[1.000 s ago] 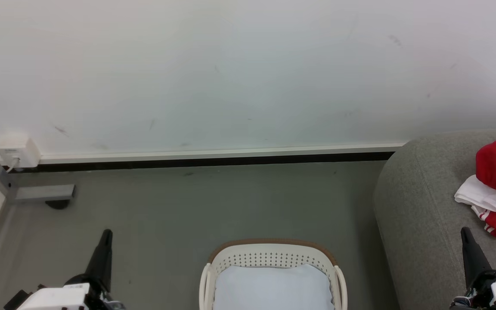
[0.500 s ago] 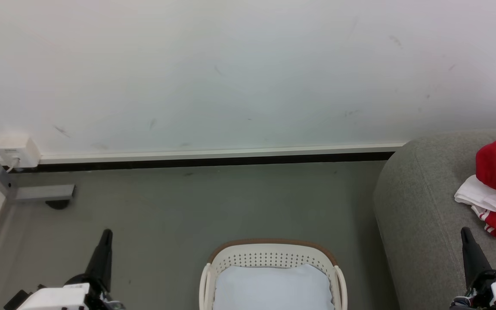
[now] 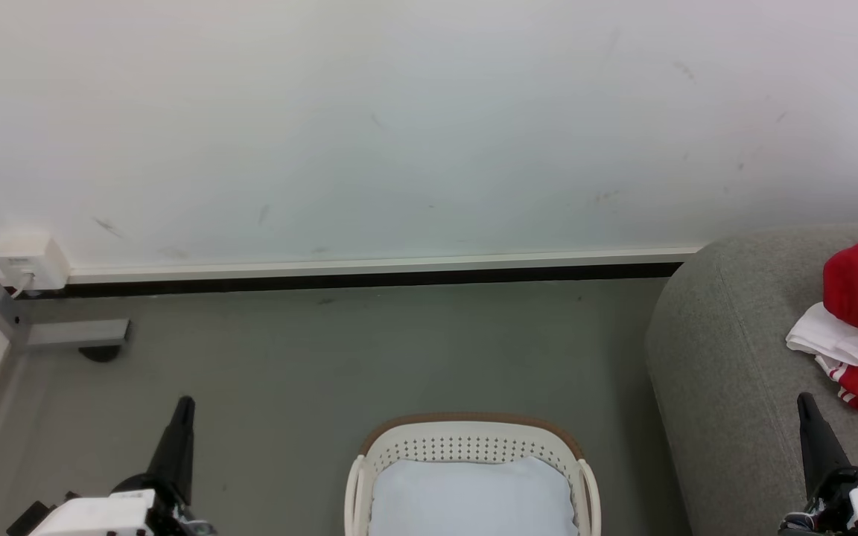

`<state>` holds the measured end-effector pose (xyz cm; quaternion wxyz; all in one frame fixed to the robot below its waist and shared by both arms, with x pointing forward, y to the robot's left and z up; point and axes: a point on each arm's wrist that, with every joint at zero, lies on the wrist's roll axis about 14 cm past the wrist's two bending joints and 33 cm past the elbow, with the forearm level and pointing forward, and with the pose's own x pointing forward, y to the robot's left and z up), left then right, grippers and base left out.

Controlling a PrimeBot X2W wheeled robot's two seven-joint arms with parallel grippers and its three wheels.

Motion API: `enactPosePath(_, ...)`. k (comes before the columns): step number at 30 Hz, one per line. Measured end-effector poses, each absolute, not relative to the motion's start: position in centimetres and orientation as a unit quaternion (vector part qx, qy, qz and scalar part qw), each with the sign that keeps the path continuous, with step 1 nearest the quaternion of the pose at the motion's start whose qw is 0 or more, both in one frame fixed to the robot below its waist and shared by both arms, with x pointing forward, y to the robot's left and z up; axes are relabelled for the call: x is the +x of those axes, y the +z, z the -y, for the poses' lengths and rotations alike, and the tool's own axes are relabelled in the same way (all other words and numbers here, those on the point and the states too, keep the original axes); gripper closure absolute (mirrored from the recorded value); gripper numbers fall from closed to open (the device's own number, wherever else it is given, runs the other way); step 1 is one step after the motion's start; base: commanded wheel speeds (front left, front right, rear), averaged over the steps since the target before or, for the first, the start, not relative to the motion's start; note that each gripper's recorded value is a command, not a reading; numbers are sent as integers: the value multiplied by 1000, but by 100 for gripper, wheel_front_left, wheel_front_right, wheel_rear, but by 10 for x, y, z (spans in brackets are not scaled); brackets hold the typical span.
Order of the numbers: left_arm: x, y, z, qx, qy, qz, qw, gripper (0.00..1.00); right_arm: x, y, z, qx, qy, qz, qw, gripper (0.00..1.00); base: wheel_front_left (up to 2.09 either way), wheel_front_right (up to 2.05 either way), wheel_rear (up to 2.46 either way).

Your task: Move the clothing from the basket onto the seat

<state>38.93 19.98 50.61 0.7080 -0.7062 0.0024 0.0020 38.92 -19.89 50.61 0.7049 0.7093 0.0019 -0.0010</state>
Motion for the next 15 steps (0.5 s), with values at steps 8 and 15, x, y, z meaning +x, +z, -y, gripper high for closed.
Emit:
enactPosePath(8,389,506,-200,-706,2,-2,708,100,389,506,199,709,-1,-2,705,100,0,0,0)
enactPosePath(15,389,506,-200,-706,2,-2,708,100,389,506,199,709,-1,-2,705,100,0,0,0)
